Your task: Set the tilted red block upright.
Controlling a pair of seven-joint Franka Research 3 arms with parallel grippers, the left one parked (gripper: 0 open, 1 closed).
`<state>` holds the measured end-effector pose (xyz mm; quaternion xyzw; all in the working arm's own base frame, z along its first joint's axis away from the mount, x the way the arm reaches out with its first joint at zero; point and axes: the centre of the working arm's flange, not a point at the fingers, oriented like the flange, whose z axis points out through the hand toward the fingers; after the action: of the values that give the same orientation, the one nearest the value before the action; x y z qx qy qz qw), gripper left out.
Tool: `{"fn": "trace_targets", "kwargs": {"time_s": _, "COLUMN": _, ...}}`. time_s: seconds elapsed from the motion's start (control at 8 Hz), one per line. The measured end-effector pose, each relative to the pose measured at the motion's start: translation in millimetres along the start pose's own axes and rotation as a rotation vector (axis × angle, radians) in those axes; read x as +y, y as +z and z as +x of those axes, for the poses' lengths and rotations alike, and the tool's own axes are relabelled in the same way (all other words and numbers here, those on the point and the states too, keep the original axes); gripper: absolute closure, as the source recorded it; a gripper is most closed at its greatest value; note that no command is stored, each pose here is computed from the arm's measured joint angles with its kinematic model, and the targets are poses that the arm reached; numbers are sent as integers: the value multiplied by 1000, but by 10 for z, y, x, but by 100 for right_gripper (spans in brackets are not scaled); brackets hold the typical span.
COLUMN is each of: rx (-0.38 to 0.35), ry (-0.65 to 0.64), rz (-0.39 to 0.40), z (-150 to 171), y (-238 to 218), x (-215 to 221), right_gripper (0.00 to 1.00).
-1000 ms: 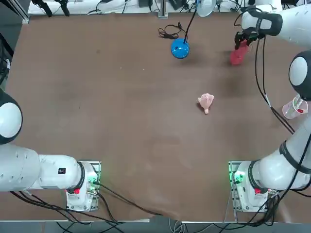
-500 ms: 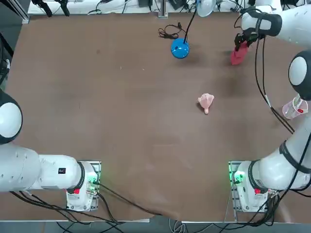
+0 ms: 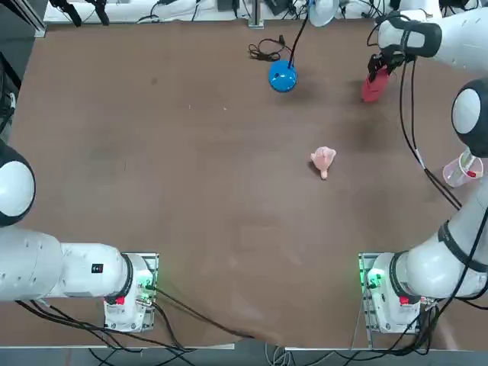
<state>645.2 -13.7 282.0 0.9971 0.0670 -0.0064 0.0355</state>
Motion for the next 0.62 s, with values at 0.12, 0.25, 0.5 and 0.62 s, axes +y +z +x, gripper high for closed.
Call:
{"fn": "trace_targets", "kwargs": {"time_s": 0.12, "rx": -3, "ry": -5, "rz": 0, "z": -1, "y": 17, "x": -1, "right_gripper": 28}}
{"fn": "trace_targets", "kwargs": {"time_s": 0.25, "rx": -5, "ry": -19, "rz": 0, "z": -2, "y": 29, "x": -2, "right_gripper": 28}}
{"fn": "trace_targets", "kwargs": {"time_s": 0.5, "rx": -6, "ry": -38, "rz": 0, "z": -2, "y": 36, "x": -2, "right_gripper": 28}}
{"fn": "trace_targets", "kwargs": {"time_s": 0.62, "rx": -6, "ry": -39, "rz": 0, "z": -2, "y": 36, "x": -2, "right_gripper": 28}}
